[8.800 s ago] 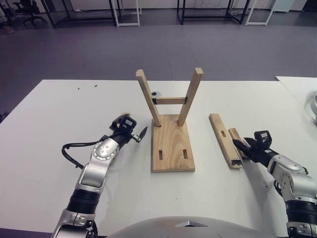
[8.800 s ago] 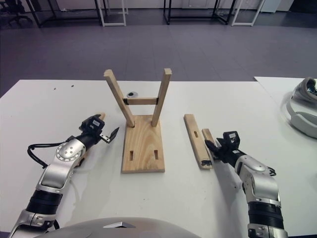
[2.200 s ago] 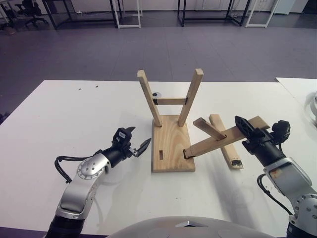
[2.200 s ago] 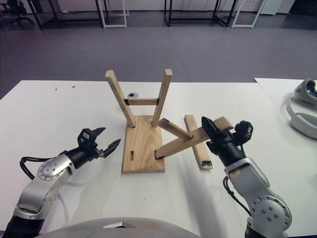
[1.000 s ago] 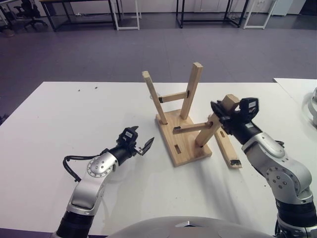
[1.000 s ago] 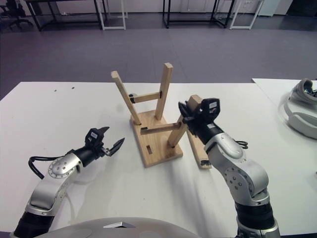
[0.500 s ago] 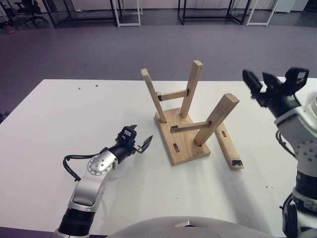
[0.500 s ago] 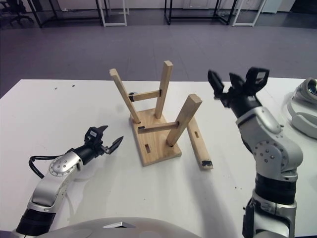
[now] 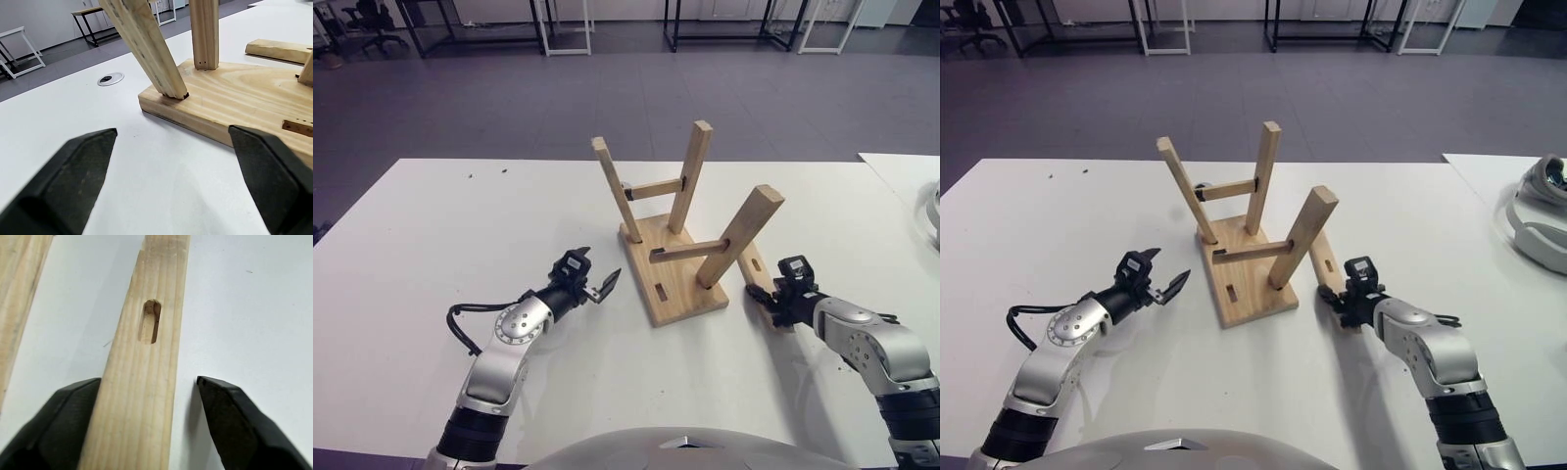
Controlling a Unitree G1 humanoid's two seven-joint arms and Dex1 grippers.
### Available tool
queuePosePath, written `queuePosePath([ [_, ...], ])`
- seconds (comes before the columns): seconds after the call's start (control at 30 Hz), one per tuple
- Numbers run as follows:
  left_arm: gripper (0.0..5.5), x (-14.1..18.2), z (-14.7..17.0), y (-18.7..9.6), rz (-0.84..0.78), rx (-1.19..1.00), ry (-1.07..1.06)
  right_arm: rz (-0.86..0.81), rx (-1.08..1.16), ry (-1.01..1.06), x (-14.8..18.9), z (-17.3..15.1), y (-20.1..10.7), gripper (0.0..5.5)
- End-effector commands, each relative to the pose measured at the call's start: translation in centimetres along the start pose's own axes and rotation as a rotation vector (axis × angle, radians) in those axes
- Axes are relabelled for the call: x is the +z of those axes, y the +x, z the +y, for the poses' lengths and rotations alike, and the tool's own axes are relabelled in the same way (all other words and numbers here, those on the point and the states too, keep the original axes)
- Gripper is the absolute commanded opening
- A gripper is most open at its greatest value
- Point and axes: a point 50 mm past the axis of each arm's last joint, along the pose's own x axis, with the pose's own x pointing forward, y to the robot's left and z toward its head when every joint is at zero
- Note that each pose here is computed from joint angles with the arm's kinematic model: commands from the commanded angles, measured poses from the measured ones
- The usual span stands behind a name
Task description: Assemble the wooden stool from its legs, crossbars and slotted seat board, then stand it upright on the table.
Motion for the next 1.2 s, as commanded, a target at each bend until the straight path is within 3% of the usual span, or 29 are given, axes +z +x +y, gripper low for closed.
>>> queuePosePath([
  [0.03,4.21,2.8,0.6,0.6,-0.116,0.01,-0.056,0.021,-0.082,-0.006,-0.5,-1.2,0.3,2.92],
  [0.17,4.21,8.6,1.0,1.2,-0.351,-0.036,-0.184,-0.162,-0.178,-0.012,3.1,-2.9,0.1,2.2],
  [0.3,4.21,15.1,1.5,1.9,-0.586,-0.152,-0.319,-0.614,-0.257,-0.179,12.7,-4.7,-3.2,2.06],
  [0.4,4.21,19.7,1.7,3.1,-0.751,-0.304,-0.545,-0.995,-0.064,-0.471,19.9,-0.6,-7.5,2.06],
  [0.5,4.21,23.2,2.3,3.1,-0.862,-0.427,-0.706,-1.18,0.193,-0.706,22.1,4.4,-10.8,2.05],
  [0.57,4.21,25.0,2.6,2.7,-0.919,-0.493,-0.752,-1.234,0.307,-0.81,22.7,6.8,-12.2,2.05],
  [0.73,3.38,26.5,2.2,1.7,-0.971,-0.563,-0.76,-1.193,0.417,-0.888,22.2,8.8,-11.8,2.05],
  [1.07,1.45,25.3,2.2,1.9,-0.949,-0.514,-0.736,-1.228,0.456,-0.818,22.2,9.8,-12.0,2.05],
  [1.2,1.04,25.1,2.6,2.0,-0.956,-0.483,-0.731,-1.245,0.477,-0.799,22.3,10.4,-12.2,2.05],
])
